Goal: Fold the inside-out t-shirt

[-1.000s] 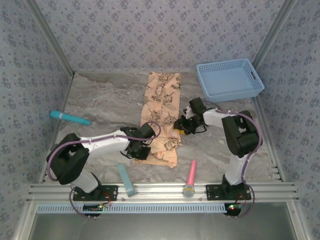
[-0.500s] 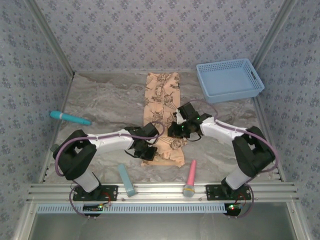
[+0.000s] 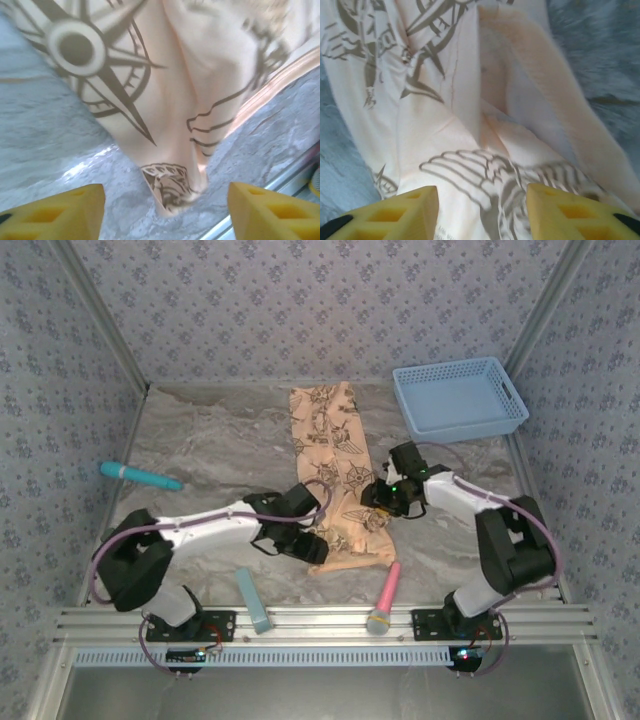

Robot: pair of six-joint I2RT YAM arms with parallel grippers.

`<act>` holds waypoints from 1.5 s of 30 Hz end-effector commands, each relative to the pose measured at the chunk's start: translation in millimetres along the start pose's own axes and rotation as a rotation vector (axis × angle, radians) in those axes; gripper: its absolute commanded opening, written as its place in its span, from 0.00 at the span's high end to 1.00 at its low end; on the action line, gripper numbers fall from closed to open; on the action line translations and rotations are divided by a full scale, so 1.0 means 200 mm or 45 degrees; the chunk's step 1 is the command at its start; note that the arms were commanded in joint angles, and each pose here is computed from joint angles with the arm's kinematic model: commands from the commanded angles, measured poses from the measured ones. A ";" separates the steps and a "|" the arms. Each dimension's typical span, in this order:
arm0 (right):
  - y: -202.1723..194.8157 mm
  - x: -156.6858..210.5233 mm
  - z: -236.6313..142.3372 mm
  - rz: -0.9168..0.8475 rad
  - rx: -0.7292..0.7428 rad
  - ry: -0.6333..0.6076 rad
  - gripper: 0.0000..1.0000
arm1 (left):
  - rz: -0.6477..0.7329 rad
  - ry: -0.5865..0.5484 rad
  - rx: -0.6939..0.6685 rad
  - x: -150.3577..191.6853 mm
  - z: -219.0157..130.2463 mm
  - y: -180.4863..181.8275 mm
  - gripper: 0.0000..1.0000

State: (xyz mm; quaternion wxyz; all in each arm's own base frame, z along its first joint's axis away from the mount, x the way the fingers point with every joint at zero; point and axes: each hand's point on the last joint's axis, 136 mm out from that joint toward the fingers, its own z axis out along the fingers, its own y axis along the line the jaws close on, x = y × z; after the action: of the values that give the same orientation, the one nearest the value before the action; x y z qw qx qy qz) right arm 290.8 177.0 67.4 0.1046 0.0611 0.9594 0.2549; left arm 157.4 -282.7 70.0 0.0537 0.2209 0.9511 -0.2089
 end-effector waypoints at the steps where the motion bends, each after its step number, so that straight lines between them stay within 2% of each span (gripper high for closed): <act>1: -0.12 0.11 -0.17 -0.002 0.210 0.055 0.39 | 0.072 -0.038 -0.094 -0.02 -0.11 0.04 0.29; 3: -0.19 0.17 -0.19 0.104 0.239 0.082 0.36 | -0.037 -0.022 -0.062 -0.01 -0.04 0.05 0.29; 5: -0.20 0.26 -0.16 0.176 0.180 0.138 0.35 | -0.178 0.006 0.021 0.02 0.04 0.02 0.29; 8: -0.20 0.39 -0.08 0.247 0.114 0.225 0.33 | -0.351 0.040 0.055 0.07 0.13 0.03 0.28; 12: -0.24 0.48 -0.03 0.255 0.113 0.280 0.35 | -0.384 0.051 0.096 0.08 0.18 0.00 0.28; 16: -0.20 0.48 0.00 0.230 0.076 0.280 0.38 | -0.393 0.060 0.168 0.07 0.23 -0.06 0.31; 17: -0.21 0.48 0.01 0.229 0.082 0.274 0.41 | -0.408 0.073 0.191 0.07 0.25 -0.08 0.34; 18: -0.21 0.48 0.03 0.237 0.083 0.271 0.48 | -0.415 0.082 0.208 0.07 0.27 -0.09 0.42; 20: -0.21 0.47 0.04 0.240 0.066 0.260 0.69 | -0.412 0.102 0.217 0.08 0.29 -0.10 0.66; 21: -0.22 0.46 0.04 0.238 0.069 0.241 0.74 | -0.408 0.113 0.215 0.09 0.30 -0.10 0.75; 22: -0.23 0.46 0.04 0.237 0.079 0.227 0.77 | -0.403 0.117 0.219 0.09 0.30 -0.10 0.79; 26: -0.24 0.45 -0.03 0.254 0.074 0.166 1.00 | -0.368 0.115 0.253 0.09 0.22 -0.14 1.00; 31: -0.22 0.49 -0.21 0.381 0.065 0.088 1.00 | -0.444 0.149 0.324 0.13 0.03 -0.24 1.00; 34: -0.19 0.57 -0.35 0.482 0.078 0.063 1.00 | -0.486 0.231 0.264 0.26 -0.08 -0.27 1.00; 37: -0.16 0.64 -0.50 0.583 0.084 0.009 1.00 | -0.515 0.318 0.267 0.39 -0.15 -0.36 1.00; 40: -0.03 0.62 -0.65 0.608 -0.041 -0.065 1.00 | -0.515 0.400 0.246 0.45 -0.26 -0.45 1.00; 42: 0.06 0.56 -0.76 0.580 -0.109 -0.116 1.00 | -0.491 0.372 0.189 0.43 -0.38 -0.45 1.00; 45: 0.15 0.45 -0.88 0.515 -0.118 -0.227 1.00 | -0.467 0.281 0.156 0.35 -0.53 -0.44 1.00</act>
State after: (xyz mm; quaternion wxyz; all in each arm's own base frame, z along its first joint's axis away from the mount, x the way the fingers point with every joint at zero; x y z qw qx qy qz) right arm 157.4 141.9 196.3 0.1169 0.2428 0.9055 0.3277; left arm 53.1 -312.3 163.8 -0.1079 0.0905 0.9466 -0.2899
